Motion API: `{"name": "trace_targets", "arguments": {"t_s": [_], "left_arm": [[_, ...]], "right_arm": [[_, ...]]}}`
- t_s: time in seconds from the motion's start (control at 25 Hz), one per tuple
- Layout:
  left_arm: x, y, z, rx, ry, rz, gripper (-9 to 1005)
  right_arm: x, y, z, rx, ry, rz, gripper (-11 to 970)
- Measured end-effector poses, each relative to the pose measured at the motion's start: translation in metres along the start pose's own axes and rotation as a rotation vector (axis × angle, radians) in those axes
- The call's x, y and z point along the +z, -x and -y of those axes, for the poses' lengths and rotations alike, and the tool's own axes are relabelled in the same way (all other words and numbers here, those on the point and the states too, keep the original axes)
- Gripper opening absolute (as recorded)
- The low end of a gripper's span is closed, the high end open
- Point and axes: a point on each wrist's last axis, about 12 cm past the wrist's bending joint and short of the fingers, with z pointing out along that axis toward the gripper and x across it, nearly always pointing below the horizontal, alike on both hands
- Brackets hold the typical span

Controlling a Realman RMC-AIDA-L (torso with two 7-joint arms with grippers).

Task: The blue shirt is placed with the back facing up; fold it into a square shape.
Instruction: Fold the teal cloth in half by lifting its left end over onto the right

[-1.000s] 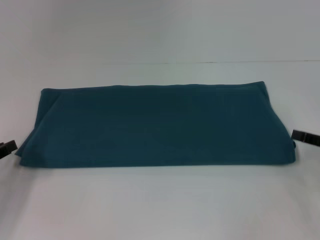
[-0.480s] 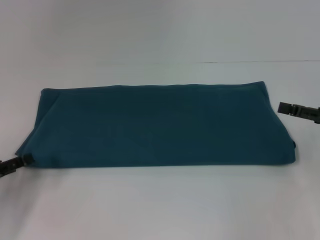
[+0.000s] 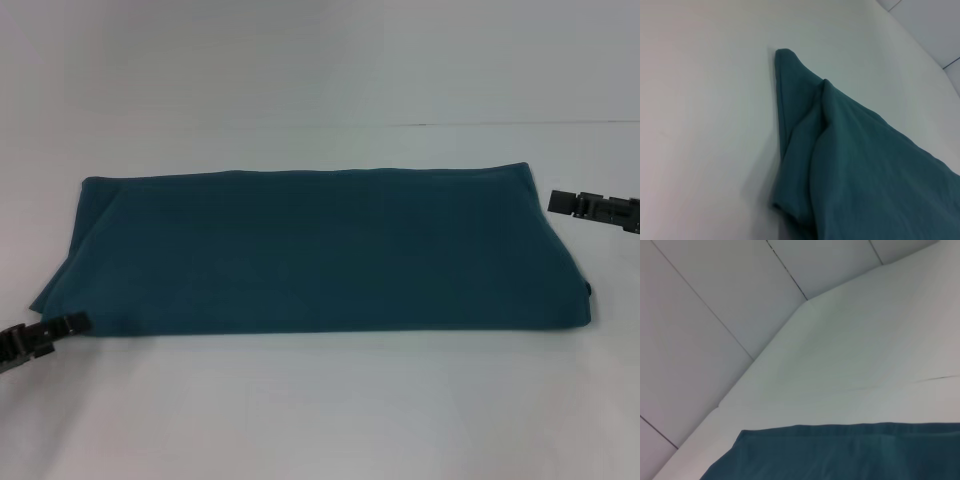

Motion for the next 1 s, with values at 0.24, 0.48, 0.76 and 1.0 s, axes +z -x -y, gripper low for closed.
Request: {"name": "trace_targets", "arguments": {"t_s": [0.24,0.48,0.76,1.0], "left_arm": [[0.004,0.004,0.000,-0.005,0.017,0.002,868],[0.009,0.006,0.000,0.002,0.040,-0.023,867],[0.016,0.012,0.002,0.013,0.044,-0.028,864],[0.022,0.019,0.006,0.032,0.044,-0.025,862]], "right_arm": [[-0.001,0.001,0.000,-0.003,-0.002,0.007,920],[-0.002,0.001,0.001,0.001,-0.005,0.016,918],[-0.004,0.001,0.002,0.005,-0.007,0.025,917],[-0.005,0.000,0.002,0.009,-0.008,0.025,917]]}}
